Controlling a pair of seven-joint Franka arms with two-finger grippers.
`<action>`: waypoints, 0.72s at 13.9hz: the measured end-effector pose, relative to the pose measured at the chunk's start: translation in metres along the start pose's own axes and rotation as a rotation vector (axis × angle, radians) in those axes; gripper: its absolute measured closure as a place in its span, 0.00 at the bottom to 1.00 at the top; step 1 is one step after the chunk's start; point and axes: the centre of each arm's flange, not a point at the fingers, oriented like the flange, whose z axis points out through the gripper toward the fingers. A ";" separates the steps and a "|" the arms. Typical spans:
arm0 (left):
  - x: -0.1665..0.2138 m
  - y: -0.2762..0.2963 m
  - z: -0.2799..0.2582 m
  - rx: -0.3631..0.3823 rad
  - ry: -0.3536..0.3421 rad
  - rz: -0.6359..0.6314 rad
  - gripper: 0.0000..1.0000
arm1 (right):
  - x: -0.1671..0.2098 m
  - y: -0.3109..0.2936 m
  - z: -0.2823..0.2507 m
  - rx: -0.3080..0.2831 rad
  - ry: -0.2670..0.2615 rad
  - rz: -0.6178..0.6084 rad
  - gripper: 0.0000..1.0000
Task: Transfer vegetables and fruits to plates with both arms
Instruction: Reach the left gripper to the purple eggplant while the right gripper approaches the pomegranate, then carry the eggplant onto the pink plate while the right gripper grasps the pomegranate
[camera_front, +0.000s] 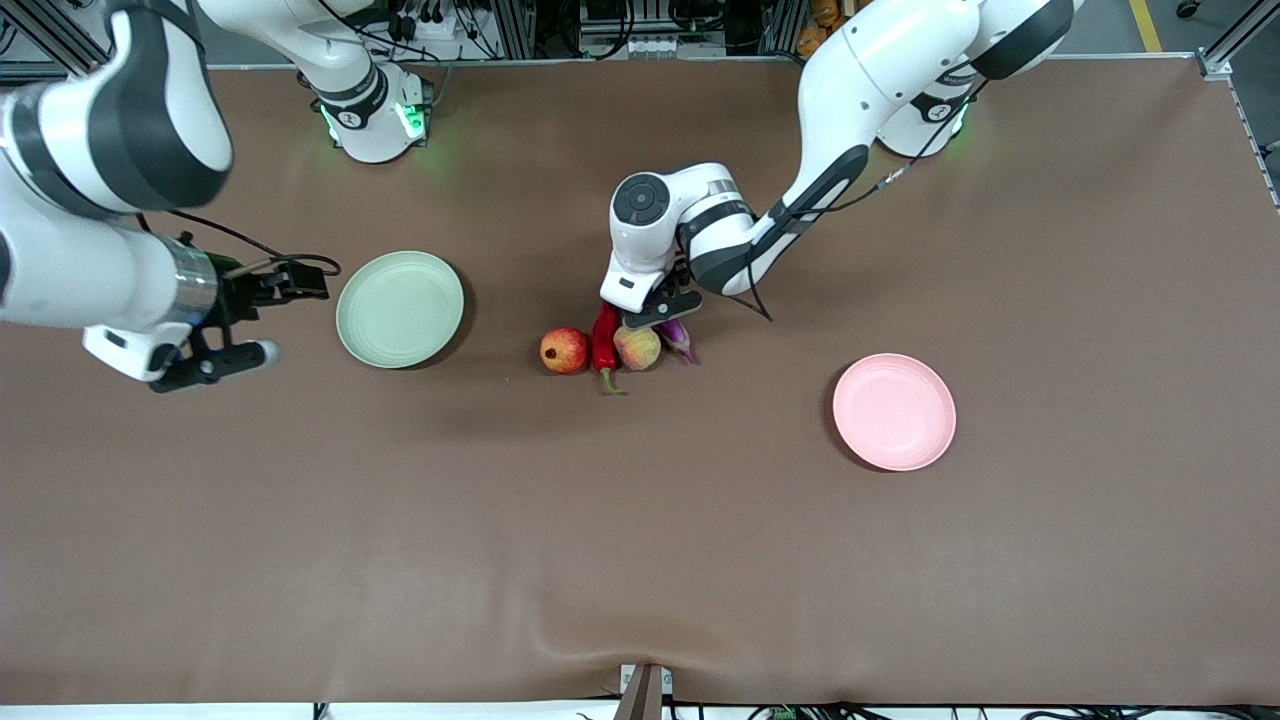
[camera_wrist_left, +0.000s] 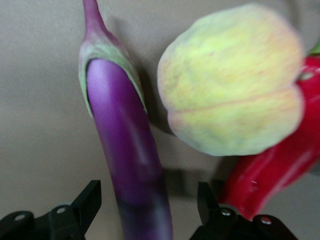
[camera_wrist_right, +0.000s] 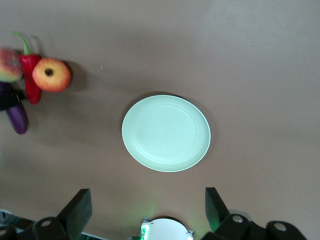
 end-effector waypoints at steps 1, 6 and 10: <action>-0.002 0.000 0.005 0.010 0.006 0.004 0.23 | 0.005 -0.001 0.012 -0.001 -0.005 -0.029 0.00; 0.010 -0.002 0.001 0.028 0.028 -0.006 0.61 | 0.032 -0.061 0.053 -0.048 0.051 -0.169 0.00; 0.025 -0.026 -0.033 0.202 0.079 0.002 0.61 | 0.049 -0.096 0.089 -0.068 0.089 -0.038 0.00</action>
